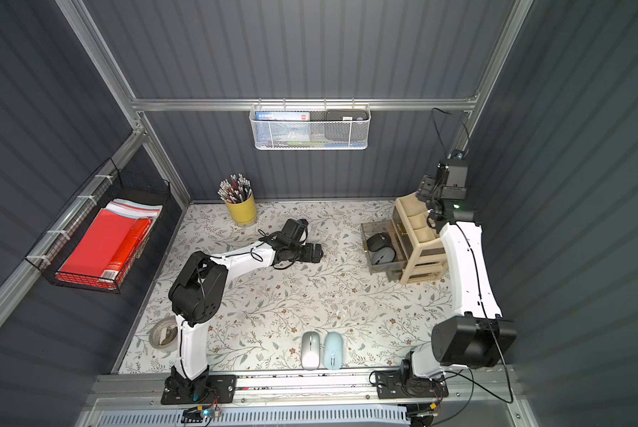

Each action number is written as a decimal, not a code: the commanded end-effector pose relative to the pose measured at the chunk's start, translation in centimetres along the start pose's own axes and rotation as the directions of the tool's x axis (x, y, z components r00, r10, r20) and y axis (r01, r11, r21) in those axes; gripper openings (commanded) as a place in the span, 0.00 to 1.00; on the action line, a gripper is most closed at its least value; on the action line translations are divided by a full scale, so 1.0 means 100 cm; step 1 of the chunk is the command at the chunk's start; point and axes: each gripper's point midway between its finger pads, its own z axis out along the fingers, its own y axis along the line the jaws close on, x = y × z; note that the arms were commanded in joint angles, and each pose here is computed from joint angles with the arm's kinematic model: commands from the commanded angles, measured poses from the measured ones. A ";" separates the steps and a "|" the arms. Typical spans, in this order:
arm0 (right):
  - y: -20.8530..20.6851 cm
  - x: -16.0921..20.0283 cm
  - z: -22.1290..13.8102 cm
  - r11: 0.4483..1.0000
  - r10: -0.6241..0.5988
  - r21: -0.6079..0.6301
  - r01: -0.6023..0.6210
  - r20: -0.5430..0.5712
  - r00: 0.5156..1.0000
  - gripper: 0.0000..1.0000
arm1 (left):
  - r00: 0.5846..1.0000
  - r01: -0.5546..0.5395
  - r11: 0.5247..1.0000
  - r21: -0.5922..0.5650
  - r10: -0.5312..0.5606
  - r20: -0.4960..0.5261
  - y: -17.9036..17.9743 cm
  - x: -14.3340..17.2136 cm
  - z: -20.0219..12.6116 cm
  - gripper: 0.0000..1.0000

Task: Take the mice out of the drawer
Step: Move the storage box to the center of the board.

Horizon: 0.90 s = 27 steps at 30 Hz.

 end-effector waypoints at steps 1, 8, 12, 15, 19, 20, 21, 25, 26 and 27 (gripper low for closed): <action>-0.035 0.025 0.019 0.997 0.078 0.023 -0.077 -0.065 0.995 0.73 | 1.000 0.004 1.000 -0.007 -0.003 0.008 0.001 0.000 -0.006 0.99; -0.055 0.056 0.042 0.992 0.123 -0.014 -0.127 -0.175 0.977 0.72 | 1.000 0.003 1.000 -0.025 -0.003 0.002 0.005 0.005 -0.008 0.99; -0.032 0.074 0.049 0.979 0.113 -0.138 -0.150 -0.249 0.962 0.49 | 1.000 0.002 1.000 -0.031 -0.002 -0.001 0.007 0.006 -0.008 0.99; -0.013 0.087 0.049 0.955 0.109 -0.234 -0.184 -0.298 0.948 0.29 | 1.000 0.001 1.000 -0.025 -0.001 -0.005 0.006 0.007 -0.005 0.99; 0.019 0.108 0.044 0.921 0.069 -0.338 -0.195 -0.352 0.933 0.29 | 1.000 0.004 1.000 0.018 -0.004 -0.014 0.000 0.009 0.004 0.99; 0.027 0.114 0.044 0.914 0.056 -0.356 -0.195 -0.365 0.930 0.29 | 1.000 0.006 1.000 0.019 -0.005 -0.014 0.000 0.008 0.007 0.99; 0.036 0.121 0.043 0.904 0.038 -0.380 -0.194 -0.380 0.924 0.30 | 1.000 0.006 1.000 0.025 -0.005 -0.018 -0.002 0.008 0.010 0.99; 0.079 0.146 0.038 0.870 -0.042 -0.458 -0.183 -0.439 0.898 0.32 | 1.000 0.006 1.000 0.013 -0.006 -0.021 0.000 0.006 0.016 0.99; 0.089 0.150 0.036 0.861 -0.062 -0.477 -0.179 -0.448 0.892 0.32 | 1.000 0.007 1.000 -0.001 -0.007 -0.021 0.002 0.006 0.015 0.99; 0.100 0.156 0.034 0.852 -0.083 -0.493 -0.174 -0.457 0.886 0.32 | 1.000 0.008 1.000 -0.017 -0.008 -0.030 0.005 0.009 0.013 0.99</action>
